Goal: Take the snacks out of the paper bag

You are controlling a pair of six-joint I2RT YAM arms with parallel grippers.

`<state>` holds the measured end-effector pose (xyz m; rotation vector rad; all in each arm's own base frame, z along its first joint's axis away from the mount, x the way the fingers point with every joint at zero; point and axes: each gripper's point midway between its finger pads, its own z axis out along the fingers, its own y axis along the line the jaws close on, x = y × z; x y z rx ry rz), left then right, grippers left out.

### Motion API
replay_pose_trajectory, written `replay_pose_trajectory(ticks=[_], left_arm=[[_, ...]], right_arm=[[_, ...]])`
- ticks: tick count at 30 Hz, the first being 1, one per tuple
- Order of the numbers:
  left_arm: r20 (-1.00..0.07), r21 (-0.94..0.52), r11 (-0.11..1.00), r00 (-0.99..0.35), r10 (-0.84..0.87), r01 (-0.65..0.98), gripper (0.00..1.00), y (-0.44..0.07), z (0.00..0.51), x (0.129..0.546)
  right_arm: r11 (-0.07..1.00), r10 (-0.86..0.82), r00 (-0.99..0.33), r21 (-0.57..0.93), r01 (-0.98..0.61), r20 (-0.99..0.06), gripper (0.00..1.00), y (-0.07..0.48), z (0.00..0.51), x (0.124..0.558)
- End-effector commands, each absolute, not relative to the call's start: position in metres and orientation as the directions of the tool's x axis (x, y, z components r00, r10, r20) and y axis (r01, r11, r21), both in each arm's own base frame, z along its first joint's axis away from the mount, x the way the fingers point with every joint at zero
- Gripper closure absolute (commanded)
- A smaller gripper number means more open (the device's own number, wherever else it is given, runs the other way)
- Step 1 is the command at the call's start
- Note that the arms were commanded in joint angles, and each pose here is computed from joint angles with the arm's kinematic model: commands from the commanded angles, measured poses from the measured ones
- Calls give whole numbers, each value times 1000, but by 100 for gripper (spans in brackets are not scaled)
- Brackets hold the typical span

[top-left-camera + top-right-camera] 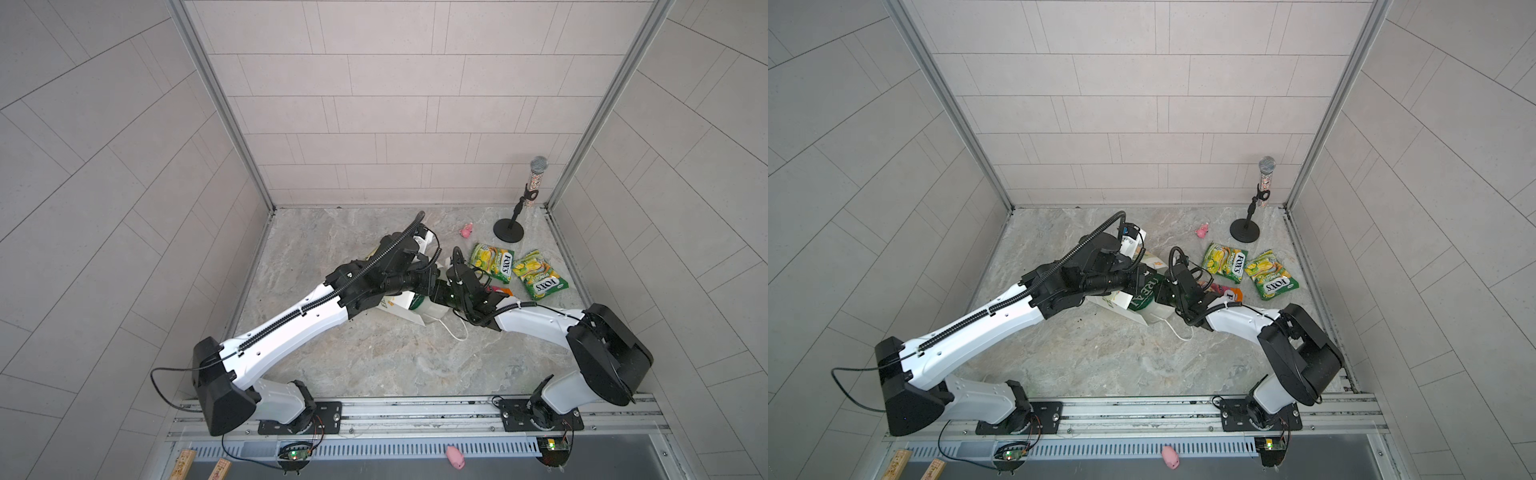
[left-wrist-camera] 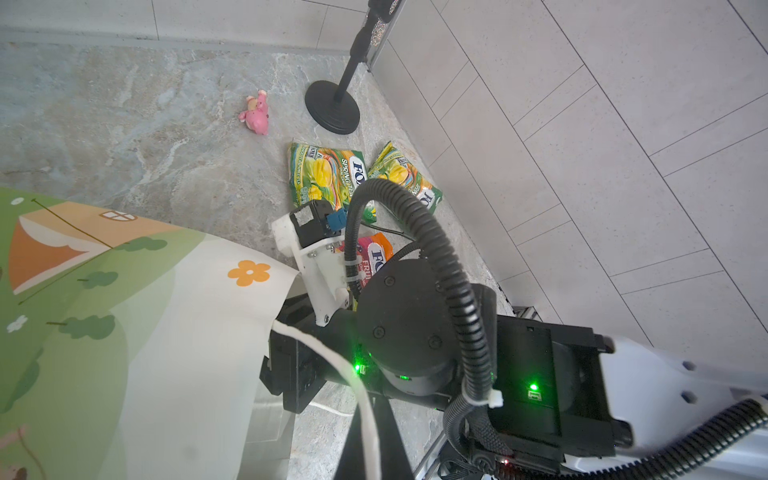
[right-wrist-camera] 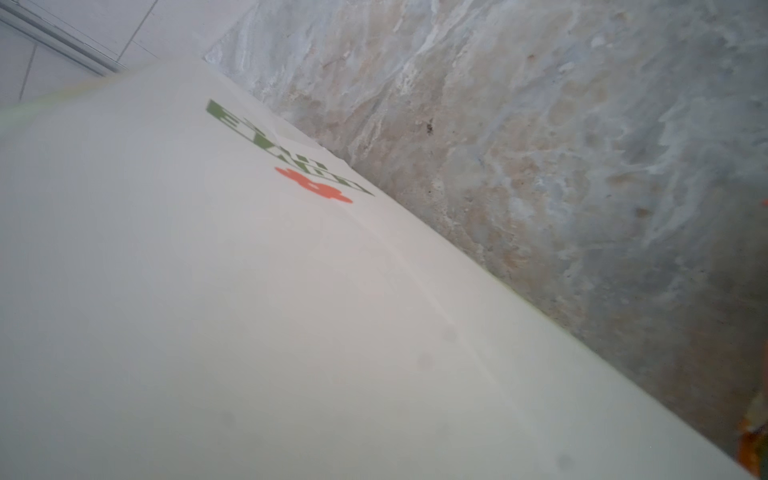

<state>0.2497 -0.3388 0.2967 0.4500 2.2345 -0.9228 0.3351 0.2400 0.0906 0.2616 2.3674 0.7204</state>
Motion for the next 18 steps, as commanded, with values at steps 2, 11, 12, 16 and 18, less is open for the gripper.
replay_pose_trajectory(ticks=[2, 11, 12, 16, 18], left_arm=[[-722, -508, 662, -691, 22, 551, 100, -343, 319, 250], [-715, -552, 643, -698, -37, 531, 100, -349, 325, 255], [-713, -557, 639, -700, -40, 531, 100, -351, 325, 256], [-713, -565, 632, -699, -50, 531, 100, -354, 328, 257], [-714, -565, 632, -698, -54, 530, 100, -354, 328, 259]], right_arm=[[858, 334, -808, 511, 47, -485, 66, 236, 70, 328], [838, 355, -817, 542, 63, -454, 67, 244, 61, 330], [829, 360, -819, 556, 60, -447, 67, 248, 60, 331], [795, 379, -820, 604, 52, -429, 64, 260, 57, 335], [791, 385, -820, 609, 58, -424, 64, 263, 55, 337]])
